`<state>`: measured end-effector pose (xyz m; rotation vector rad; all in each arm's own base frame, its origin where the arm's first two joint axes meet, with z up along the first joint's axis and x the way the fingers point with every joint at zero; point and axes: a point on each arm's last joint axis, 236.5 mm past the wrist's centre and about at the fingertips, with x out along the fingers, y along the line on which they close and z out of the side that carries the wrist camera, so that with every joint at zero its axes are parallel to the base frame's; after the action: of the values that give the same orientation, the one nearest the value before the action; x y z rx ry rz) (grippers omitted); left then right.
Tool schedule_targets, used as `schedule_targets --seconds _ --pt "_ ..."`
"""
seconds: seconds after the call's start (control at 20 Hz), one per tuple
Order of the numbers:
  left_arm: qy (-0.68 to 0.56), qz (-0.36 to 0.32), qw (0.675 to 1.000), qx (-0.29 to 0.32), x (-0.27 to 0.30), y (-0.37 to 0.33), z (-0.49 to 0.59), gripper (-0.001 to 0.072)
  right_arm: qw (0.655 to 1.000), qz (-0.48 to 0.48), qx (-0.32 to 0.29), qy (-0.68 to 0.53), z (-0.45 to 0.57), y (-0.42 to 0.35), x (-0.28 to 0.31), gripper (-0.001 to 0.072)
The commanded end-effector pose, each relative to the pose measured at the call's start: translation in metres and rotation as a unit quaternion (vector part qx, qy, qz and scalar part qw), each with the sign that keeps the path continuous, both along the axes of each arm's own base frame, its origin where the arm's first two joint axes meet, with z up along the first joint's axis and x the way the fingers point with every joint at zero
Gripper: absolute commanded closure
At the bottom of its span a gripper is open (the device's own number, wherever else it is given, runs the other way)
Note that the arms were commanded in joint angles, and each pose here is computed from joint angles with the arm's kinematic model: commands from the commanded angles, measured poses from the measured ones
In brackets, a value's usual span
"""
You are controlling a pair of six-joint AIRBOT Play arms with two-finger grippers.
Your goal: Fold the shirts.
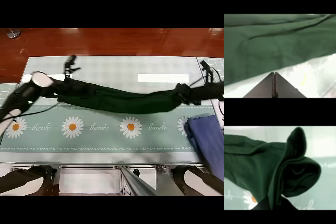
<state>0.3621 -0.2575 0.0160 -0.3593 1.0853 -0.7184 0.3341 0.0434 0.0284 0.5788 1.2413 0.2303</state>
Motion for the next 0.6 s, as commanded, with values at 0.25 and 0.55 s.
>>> schedule_targets --seconds 0.25,0.55 --pt "0.022 -0.086 0.996 -0.007 -0.042 -0.145 -0.033 0.0679 0.994 -0.065 -0.032 -0.081 0.059 0.013 -0.102 0.0681" --pt "0.139 -0.210 0.967 -0.025 -0.140 -0.242 -0.067 0.0679 0.994 -0.067 -0.023 -0.084 0.064 0.018 -0.109 0.0680"
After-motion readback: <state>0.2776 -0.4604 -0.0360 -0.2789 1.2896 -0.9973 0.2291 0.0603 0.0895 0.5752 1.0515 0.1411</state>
